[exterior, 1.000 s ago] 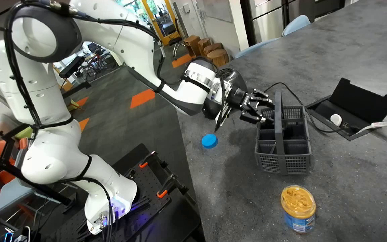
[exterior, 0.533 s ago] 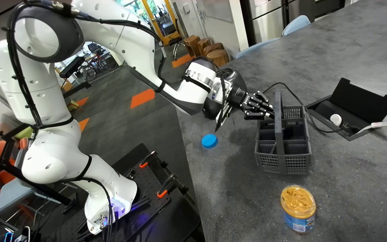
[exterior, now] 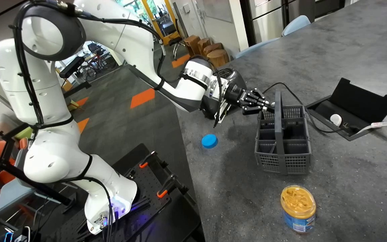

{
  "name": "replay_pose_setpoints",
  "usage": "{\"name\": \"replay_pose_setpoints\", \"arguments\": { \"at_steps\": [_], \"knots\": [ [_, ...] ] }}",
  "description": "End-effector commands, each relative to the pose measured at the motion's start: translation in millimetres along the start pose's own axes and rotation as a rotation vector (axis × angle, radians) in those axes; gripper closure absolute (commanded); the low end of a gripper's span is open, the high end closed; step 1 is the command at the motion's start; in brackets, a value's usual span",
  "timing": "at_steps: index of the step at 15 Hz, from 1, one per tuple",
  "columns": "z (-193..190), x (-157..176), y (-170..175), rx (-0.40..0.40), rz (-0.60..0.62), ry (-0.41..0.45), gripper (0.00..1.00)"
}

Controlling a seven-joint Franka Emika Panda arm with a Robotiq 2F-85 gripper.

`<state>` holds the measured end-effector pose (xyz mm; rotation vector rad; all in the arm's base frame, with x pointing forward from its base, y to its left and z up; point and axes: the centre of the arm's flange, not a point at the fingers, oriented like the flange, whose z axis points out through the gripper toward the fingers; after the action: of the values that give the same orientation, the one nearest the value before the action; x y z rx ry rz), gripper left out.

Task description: Take the fork from the counter and put it in the cutlery holder, take the spoon from the cutlery holder and put it on the counter, then move the cutlery holder to the right

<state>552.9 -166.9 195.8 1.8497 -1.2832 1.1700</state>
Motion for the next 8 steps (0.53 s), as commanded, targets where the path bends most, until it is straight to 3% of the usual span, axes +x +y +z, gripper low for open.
{"name": "replay_pose_setpoints", "arguments": {
  "at_steps": [1, 8],
  "knots": [
    [-15, -2, -4, -0.010, -0.011, 0.072, 0.99],
    [-36, -11, -9, -0.029, -0.051, 0.156, 0.99]
  ]
}}
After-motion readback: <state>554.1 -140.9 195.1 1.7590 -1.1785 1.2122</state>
